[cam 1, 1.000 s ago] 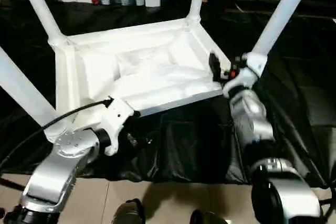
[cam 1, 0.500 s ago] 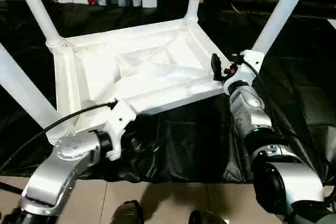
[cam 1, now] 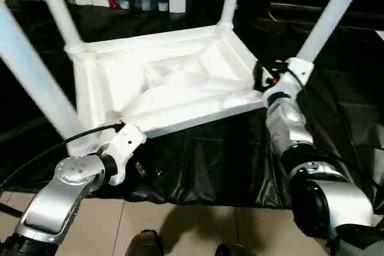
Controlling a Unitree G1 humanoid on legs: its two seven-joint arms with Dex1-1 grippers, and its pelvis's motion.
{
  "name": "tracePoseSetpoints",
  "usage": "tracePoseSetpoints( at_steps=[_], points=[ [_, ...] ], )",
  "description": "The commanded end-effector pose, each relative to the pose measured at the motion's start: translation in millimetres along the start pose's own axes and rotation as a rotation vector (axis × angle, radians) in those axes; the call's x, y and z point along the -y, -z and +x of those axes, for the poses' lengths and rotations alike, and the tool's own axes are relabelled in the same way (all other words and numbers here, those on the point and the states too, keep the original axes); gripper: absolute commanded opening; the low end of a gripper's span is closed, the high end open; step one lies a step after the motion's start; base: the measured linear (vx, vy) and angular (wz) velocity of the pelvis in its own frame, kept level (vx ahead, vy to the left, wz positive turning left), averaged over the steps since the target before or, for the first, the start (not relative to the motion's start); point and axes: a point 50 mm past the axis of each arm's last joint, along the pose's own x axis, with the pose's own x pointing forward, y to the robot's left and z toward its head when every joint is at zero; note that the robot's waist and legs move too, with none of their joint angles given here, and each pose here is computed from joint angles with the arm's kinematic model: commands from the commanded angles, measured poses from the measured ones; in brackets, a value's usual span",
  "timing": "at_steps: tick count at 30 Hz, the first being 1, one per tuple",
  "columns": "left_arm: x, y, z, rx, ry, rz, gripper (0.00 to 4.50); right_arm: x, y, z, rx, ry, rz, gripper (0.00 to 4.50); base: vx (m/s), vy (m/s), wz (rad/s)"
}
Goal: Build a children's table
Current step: Rotate table base
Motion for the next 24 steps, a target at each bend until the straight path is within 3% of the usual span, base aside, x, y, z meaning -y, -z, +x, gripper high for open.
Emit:
tracePoseSetpoints(
  at_steps=[1, 5, 10, 12, 13, 19, 22, 24],
  points=[
    [-12.1, -3.0, -8, 0.036, -0.09, 0.005, 4.45, 32.4, -9.2, -2.2, 0.056, 0.122, 0.01, 3.81, 0.0, 0.0, 0.0],
    [-11.2, -4.9, -12, 0.097, -0.107, -0.025, 4.45, 55.1, -10.4, -7.9, 0.072, 0.173, -0.005, 3.81, 0.0, 0.0, 0.0],
    [-6.6, 0.6, -16, 0.141, -0.131, -0.046, 4.45, 67.0, -3.7, -15.4, 0.058, 0.17, -0.047, 3.81, 0.0, 0.0, 0.0],
    [4.0, 2.3, -20, 0.226, -0.133, -0.099, 4.45, 62.4, 8.4, -23.1, 0.023, 0.052, -0.101, 3.81, 0.0, 0.0, 0.0],
    [13.6, 4.5, -24, 0.289, -0.135, -0.134, 4.45, 52.3, 19.2, -32.8, 0.005, -0.103, -0.13, 3.81, 0.0, 0.0, 0.0],
    [21.3, 14.6, -31, 0.376, -0.275, -0.173, 4.45, 37.6, 32.9, -56.9, -0.024, -0.324, -0.112, 3.81, 0.0, 0.0, 0.0],
    [29.9, 21.1, -38, 0.429, -0.419, -0.167, 4.45, 29.9, 43.3, -87.3, -0.058, -0.464, -0.147, 3.81, 0.0, 0.0, 0.0],
    [32.0, 20.2, -40, 0.454, -0.46, -0.168, 4.45, 30.6, 45.9, -95.8, -0.071, -0.484, -0.165, 3.81, 0.0, 0.0, 0.0]
  ],
)
